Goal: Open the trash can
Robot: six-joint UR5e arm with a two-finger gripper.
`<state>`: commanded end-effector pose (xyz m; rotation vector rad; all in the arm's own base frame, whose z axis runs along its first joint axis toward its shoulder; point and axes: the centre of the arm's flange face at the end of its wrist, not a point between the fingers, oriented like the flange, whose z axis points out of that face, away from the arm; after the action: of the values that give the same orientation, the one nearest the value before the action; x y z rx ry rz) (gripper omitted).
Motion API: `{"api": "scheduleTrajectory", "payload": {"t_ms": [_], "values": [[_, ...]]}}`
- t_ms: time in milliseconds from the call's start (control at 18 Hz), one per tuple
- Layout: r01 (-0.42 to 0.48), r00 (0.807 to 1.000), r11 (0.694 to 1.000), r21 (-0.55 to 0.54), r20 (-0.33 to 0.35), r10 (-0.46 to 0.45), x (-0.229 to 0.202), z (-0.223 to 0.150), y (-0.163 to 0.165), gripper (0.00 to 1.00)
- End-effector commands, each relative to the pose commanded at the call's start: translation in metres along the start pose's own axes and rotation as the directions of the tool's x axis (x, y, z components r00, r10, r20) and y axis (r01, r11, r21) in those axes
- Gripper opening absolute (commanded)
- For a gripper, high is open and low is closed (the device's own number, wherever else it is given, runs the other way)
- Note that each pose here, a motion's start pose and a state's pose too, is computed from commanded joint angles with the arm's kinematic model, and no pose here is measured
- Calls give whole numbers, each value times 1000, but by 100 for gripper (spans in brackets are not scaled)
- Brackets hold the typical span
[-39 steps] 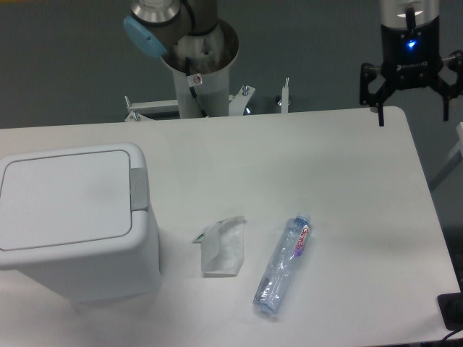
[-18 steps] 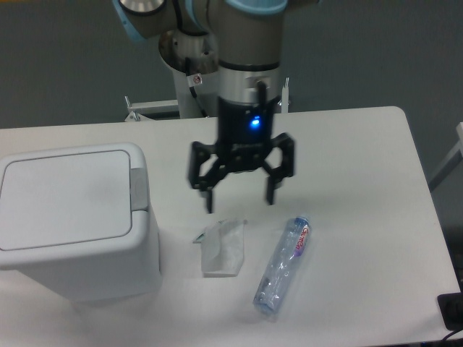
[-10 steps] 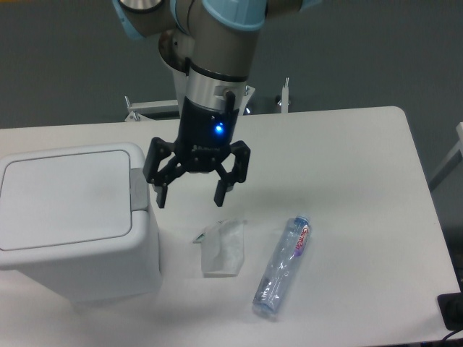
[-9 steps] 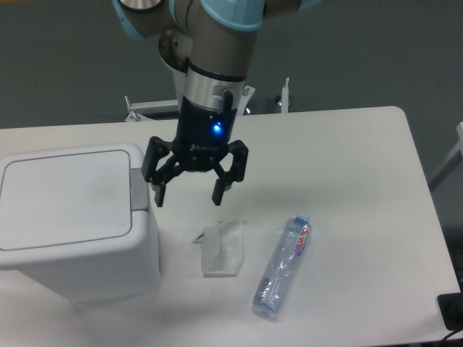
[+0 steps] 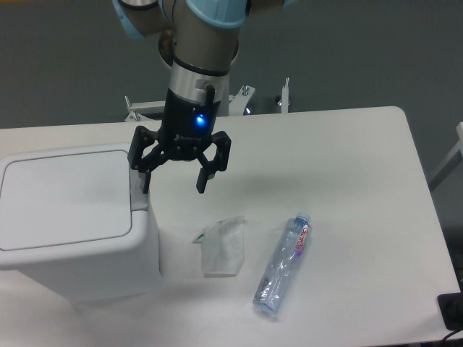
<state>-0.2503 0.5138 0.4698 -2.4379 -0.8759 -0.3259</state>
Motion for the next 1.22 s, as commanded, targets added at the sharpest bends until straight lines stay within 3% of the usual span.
{"api": "scheduleTrajectory", "payload": {"t_ms": [778, 944, 1056, 1222], "values": [[1, 1000, 1000, -16, 1, -1, -4, 9, 6, 100], [-22, 1000, 999, 36, 0, 22, 4, -13, -8, 100], [-39, 999, 993, 113, 31, 35, 5, -45, -33, 100], [-49, 985, 983, 178, 171, 18, -26, -75, -60, 100]]}}
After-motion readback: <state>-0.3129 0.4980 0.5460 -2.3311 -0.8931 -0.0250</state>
